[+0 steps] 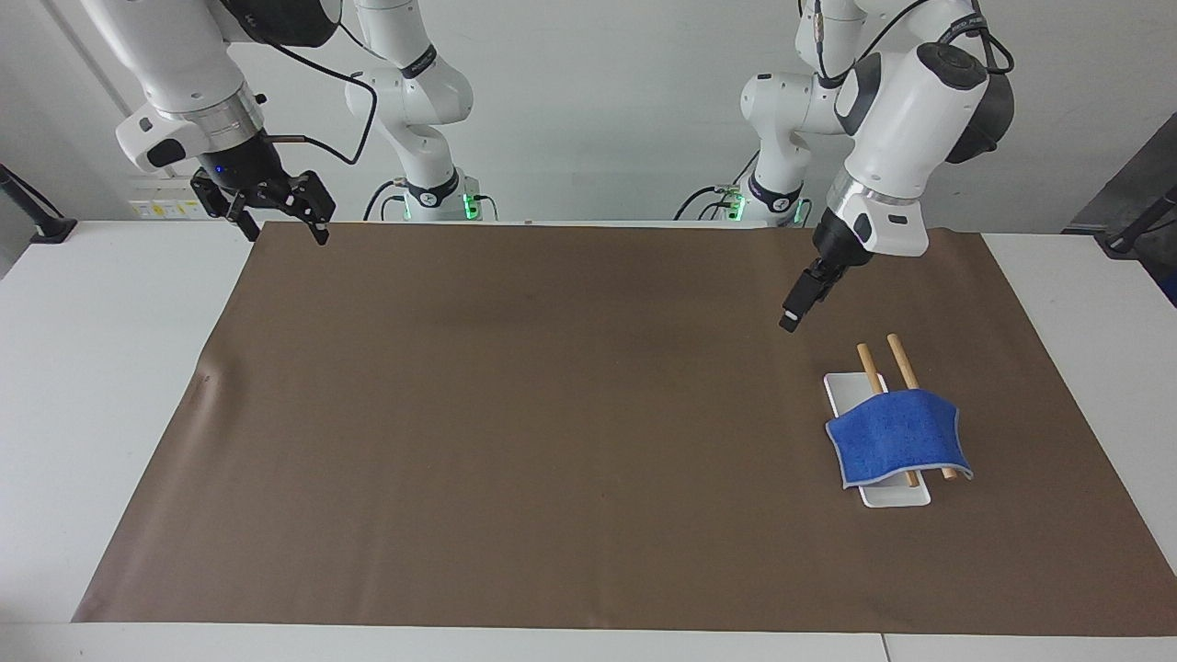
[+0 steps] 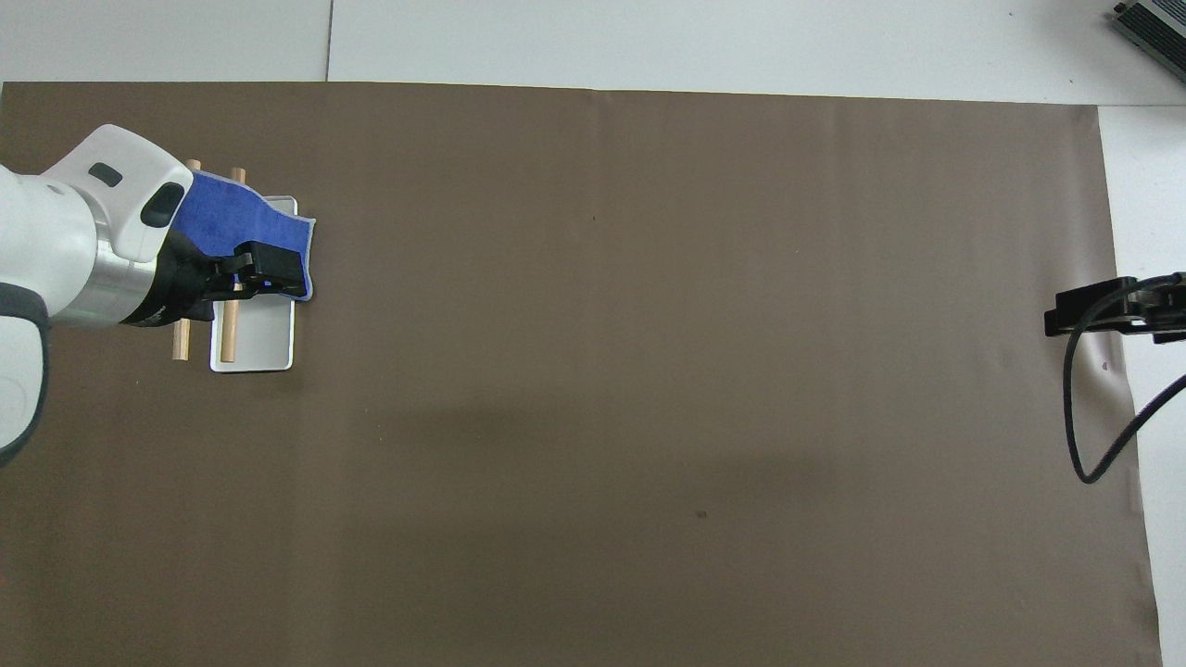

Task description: Right arm passes towel to left arm to hang

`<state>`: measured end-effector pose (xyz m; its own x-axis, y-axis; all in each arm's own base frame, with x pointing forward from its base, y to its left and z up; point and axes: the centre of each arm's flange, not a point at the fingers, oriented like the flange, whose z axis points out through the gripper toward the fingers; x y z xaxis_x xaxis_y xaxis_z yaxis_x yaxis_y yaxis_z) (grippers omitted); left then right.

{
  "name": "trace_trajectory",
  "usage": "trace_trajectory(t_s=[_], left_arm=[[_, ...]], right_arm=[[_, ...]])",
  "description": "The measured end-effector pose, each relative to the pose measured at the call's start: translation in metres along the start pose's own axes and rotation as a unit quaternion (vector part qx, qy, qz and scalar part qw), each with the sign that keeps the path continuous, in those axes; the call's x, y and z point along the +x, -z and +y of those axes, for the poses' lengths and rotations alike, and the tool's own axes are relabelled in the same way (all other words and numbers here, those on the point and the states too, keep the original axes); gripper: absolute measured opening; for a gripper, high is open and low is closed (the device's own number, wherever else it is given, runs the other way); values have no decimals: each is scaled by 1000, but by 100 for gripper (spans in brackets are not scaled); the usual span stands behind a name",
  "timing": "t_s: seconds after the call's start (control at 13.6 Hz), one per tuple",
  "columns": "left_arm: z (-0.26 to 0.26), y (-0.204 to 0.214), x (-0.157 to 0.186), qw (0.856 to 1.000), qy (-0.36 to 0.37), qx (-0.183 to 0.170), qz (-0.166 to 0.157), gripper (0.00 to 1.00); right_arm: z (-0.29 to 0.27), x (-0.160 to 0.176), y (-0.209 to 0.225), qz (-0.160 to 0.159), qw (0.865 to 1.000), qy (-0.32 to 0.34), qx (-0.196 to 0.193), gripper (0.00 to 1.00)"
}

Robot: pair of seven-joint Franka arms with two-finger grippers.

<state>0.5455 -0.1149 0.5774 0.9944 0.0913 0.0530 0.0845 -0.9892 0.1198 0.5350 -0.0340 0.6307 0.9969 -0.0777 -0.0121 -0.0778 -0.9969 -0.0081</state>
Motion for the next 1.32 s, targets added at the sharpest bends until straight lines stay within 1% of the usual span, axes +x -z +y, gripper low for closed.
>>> trace_trajectory(t_s=[0.15, 0.29, 0.51, 0.73, 0.88, 1.1, 1.32], left_arm=[[-7, 22, -2, 998, -58, 18, -7, 100], [-8, 39, -6, 997, -76, 25, -16, 100], [-10, 53, -11, 996, -80, 25, -12, 100], [-17, 59, -15, 997, -77, 26, -17, 100], [-25, 61, -14, 997, -70, 27, -18, 100], [-50, 70, -8, 998, -48, 27, -15, 100], [-54, 82, -5, 999, -45, 27, -12, 100]], right_arm=[[0, 0, 0, 0, 1000, 0, 0, 100], [-2, 0, 0, 0, 1000, 2, 0, 100], [-6, 0, 0, 0, 1000, 5, 0, 100], [-5, 0, 0, 0, 1000, 4, 0, 100], [-7, 0, -1, -2, 1000, -6, 0, 100], [-15, -1, -1, -3, 1000, -13, 0, 100], [-15, -1, -1, -3, 1000, -13, 0, 100]])
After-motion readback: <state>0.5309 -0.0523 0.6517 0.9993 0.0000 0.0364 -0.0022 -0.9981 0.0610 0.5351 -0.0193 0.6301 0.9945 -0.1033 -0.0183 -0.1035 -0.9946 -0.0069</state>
